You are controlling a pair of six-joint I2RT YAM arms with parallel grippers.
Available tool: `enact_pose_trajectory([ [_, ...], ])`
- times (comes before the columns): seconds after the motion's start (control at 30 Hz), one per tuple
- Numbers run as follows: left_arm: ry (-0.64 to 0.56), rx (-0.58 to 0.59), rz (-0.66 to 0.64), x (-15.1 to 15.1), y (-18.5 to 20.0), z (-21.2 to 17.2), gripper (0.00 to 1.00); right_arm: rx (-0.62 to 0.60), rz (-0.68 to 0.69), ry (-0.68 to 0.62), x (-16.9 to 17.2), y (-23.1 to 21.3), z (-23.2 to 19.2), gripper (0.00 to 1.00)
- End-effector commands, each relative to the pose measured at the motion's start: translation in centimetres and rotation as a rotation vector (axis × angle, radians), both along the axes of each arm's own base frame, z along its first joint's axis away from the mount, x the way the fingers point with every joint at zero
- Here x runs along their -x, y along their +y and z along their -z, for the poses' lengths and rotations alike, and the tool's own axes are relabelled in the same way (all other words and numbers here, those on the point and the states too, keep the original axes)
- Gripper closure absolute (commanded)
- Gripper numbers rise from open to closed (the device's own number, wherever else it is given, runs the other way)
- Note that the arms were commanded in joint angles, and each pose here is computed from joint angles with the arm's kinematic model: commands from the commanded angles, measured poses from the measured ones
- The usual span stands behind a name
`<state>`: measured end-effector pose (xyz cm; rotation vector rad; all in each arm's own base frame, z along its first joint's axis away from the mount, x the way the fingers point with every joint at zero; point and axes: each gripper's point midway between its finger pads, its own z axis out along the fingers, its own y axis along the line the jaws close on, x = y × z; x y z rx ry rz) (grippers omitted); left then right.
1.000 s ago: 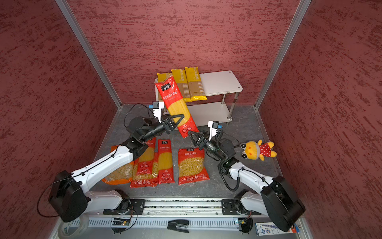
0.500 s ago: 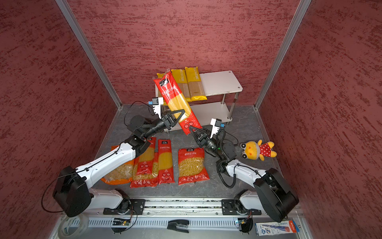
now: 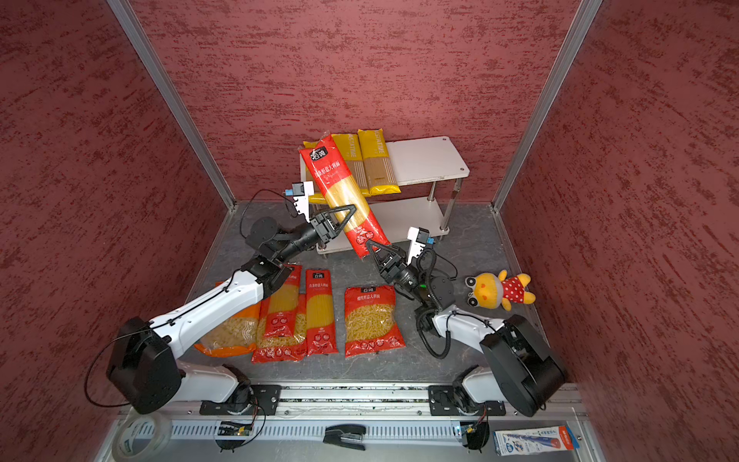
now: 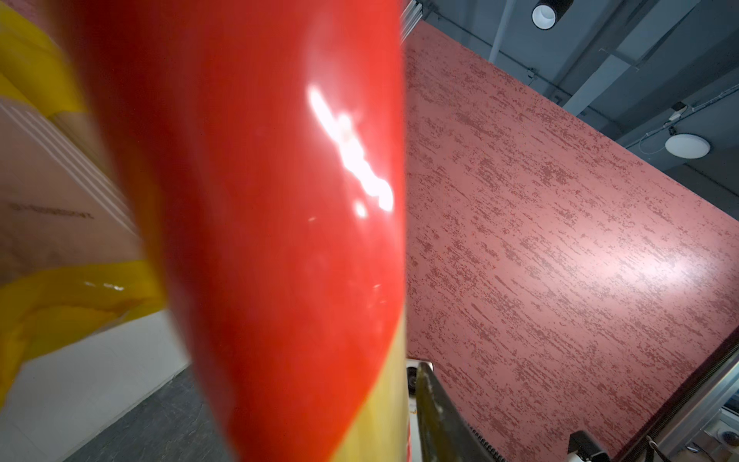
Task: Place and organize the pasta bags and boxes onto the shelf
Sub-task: 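Carry the red bag with the right gripper onto the upper shelf beside the yellow packs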
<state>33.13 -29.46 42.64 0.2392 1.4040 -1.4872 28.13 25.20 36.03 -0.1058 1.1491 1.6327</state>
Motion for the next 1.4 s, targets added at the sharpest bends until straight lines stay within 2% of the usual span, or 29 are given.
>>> enact_pose_trajectory([
  [0.0,-0.145,0.088,-0.005,1.5,1.5,-5.5,0.47,-0.143,0.001,-0.135,1.3,-1.6,-5.1,1.00],
  [0.07,-0.137,0.090,-0.007,1.4,1.6,-5.4,0.40,-0.160,0.009,-0.145,1.2,-1.7,-5.7,1.00],
  [0.17,-0.119,0.083,-0.016,1.2,1.6,-4.9,0.34,-0.186,0.025,-0.163,1.0,-2.0,-6.9,1.00],
  [0.4,-0.087,0.072,-0.035,0.6,1.8,-3.9,0.28,-0.277,0.048,-0.188,0.1,-4.0,-9.9,1.00],
  [0.73,-0.088,0.063,-0.039,0.1,1.9,-3.8,0.25,-0.301,0.082,-0.187,-1.4,-4.8,-12.2,1.00],
  [0.87,-0.079,0.059,-0.038,0.1,1.8,-3.4,0.25,-0.348,0.092,-0.194,-1.4,-5.6,-12.9,1.00],
  [1.17,-0.061,0.027,-0.052,0.9,2.1,-2.1,0.26,-0.396,0.240,-0.149,-4.2,-9.5,-14.8,1.00],
  [1.37,-0.034,-0.045,-0.088,2.5,3.0,0.6,0.26,-0.392,0.398,-0.028,-7.5,-12.9,-14.5,1.00],
])
